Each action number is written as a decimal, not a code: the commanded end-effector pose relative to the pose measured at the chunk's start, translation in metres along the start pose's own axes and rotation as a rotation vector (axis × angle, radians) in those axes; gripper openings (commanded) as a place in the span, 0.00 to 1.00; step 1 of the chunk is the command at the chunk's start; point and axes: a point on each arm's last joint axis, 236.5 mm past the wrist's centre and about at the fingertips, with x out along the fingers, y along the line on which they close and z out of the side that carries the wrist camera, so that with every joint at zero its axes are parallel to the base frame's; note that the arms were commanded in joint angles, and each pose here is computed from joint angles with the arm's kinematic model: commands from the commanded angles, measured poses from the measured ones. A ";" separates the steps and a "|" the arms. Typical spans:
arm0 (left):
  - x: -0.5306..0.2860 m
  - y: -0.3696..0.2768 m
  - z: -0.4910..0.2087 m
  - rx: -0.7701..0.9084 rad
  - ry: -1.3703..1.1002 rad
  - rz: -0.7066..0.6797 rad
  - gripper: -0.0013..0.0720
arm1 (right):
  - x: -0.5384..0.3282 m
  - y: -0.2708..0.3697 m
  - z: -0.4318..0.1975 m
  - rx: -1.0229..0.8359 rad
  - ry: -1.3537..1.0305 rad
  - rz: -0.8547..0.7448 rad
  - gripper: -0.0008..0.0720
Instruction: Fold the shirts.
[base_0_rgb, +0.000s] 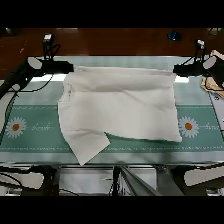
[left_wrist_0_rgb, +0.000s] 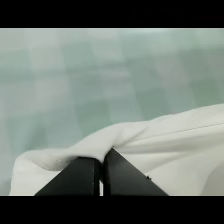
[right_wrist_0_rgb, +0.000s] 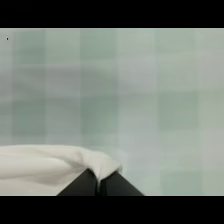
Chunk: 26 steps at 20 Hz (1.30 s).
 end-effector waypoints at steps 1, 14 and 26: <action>0.015 0.004 -0.003 0.020 -0.013 0.020 0.05 | 0.009 -0.003 0.007 0.010 -0.042 -0.006 0.04; -0.033 -0.017 -0.097 0.022 0.439 -0.098 0.05 | -0.026 -0.004 -0.097 -0.079 0.428 -0.002 0.04; -0.040 0.002 -0.106 -0.032 0.542 -0.064 0.63 | -0.030 -0.005 -0.090 -0.111 0.428 0.005 0.29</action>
